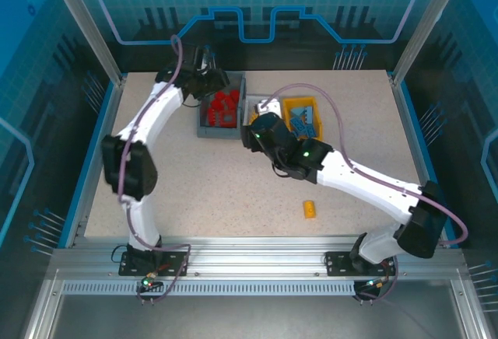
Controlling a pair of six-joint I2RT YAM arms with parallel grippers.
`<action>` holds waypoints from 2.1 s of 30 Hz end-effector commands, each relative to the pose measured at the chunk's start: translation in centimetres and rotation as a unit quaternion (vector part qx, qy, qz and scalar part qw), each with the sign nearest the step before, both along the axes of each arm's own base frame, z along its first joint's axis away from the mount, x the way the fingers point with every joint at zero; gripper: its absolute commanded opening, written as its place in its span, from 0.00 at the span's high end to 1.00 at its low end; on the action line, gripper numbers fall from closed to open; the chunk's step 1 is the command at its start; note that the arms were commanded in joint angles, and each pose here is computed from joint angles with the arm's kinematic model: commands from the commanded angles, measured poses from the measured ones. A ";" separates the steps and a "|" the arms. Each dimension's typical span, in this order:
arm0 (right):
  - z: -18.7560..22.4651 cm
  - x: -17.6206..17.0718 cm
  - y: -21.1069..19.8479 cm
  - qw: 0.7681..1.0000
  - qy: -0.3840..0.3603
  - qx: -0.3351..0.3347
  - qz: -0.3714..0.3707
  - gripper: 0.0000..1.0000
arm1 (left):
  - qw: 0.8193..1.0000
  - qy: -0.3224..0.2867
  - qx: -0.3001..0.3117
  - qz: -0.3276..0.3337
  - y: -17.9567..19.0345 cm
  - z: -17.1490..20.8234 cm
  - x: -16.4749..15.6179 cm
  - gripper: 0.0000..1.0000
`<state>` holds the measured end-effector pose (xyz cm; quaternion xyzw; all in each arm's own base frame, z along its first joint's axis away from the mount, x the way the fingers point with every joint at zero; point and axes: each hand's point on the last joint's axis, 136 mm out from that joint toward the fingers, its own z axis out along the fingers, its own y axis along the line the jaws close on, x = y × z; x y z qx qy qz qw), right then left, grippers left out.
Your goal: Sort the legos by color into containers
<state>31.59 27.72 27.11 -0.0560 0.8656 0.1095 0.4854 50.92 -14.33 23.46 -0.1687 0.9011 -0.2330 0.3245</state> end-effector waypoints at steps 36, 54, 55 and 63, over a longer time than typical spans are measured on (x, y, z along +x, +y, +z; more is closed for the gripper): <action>-26.5 -13.6 -14.8 0.881 0.449 -0.126 -0.076 0.62 | 0.946 -0.012 -0.058 -0.318 -15.7 -6.6 -37.9 0.22; -12.1 3.0 -4.2 0.963 0.263 -0.055 0.000 0.74 | 0.985 -0.008 -0.051 -0.166 -8.6 1.4 -25.6 0.20; -12.0 4.4 -3.8 0.964 0.263 -0.046 0.001 0.75 | 0.985 -0.009 -0.052 -0.163 -8.4 1.5 -24.7 0.20; -12.7 14.0 -1.2 0.965 0.261 -0.022 0.003 0.75 | 0.989 -0.039 -0.085 -0.113 -6.1 3.1 -18.0 0.20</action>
